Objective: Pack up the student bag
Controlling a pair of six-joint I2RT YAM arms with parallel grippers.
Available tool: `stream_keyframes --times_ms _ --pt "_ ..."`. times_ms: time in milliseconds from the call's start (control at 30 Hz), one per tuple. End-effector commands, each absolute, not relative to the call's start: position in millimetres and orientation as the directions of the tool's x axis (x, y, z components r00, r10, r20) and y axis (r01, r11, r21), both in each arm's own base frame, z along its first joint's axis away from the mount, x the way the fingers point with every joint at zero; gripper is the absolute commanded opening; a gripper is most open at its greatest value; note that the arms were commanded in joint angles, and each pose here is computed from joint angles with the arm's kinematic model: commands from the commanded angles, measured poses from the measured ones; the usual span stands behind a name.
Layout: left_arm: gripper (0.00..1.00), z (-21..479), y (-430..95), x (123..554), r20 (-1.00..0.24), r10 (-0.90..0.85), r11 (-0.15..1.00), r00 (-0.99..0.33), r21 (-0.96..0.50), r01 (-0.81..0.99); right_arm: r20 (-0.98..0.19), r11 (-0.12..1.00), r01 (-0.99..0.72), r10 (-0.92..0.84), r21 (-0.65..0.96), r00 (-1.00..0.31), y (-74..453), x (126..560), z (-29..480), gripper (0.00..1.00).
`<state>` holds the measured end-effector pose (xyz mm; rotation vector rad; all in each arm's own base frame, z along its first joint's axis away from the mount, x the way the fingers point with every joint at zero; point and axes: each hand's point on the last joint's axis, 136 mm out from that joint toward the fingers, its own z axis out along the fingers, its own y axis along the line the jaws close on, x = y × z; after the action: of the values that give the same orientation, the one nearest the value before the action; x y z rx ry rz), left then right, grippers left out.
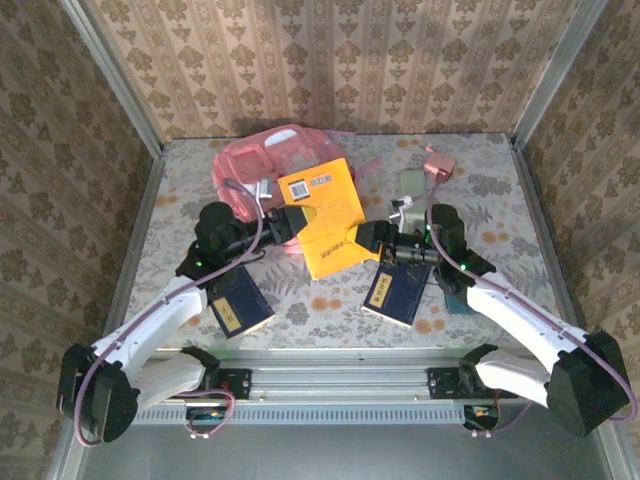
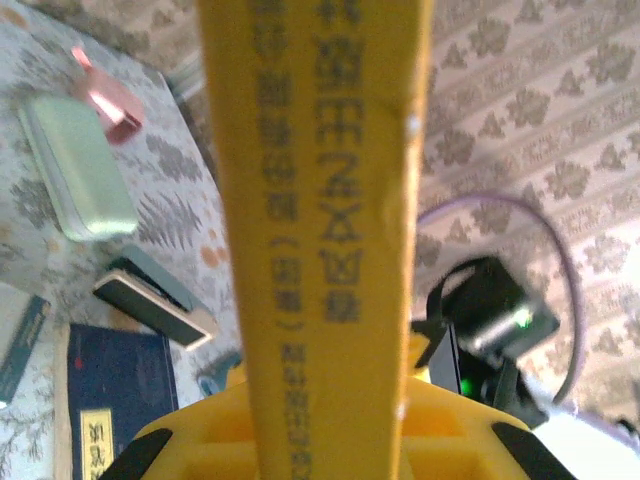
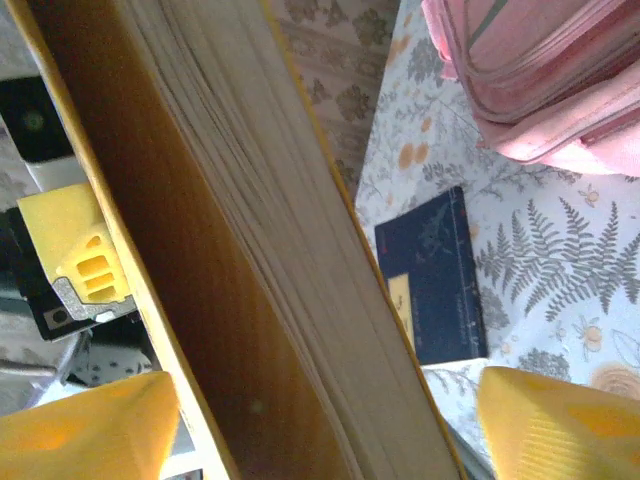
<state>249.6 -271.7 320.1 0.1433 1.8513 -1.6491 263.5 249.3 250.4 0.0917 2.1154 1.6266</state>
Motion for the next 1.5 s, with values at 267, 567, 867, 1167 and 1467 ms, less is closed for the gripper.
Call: stream_keyframes --times_ms 267,567,867,1167,1467 --pt "0.00 402.7 -253.9 274.9 -0.516 -0.586 0.115 -0.625 -0.816 0.566 -0.211 0.012 -0.247 0.560 0.969 -0.801 257.1 274.0 313.2 1.00" --pt "0.00 418.3 -254.4 278.8 -0.501 -0.622 0.099 -0.602 -0.813 0.574 -0.177 -0.017 -0.241 0.628 0.970 -0.758 270.6 285.8 307.4 1.00" --pt "0.00 414.3 -254.8 278.8 -0.496 -0.641 0.116 -0.586 -0.817 0.565 -0.182 -0.076 -0.336 0.718 0.939 -0.672 261.2 299.4 349.1 0.81" --pt "0.00 386.3 -259.4 282.1 -0.484 -0.641 0.155 -0.595 -0.842 0.517 -0.231 -0.023 -0.365 0.737 0.931 -0.635 260.1 304.4 363.7 0.40" --pt "0.00 369.6 -270.9 284.1 -0.490 -0.614 0.184 -0.618 -0.851 0.492 -0.273 0.043 -0.360 0.735 0.932 -0.620 263.1 311.5 357.3 0.15"
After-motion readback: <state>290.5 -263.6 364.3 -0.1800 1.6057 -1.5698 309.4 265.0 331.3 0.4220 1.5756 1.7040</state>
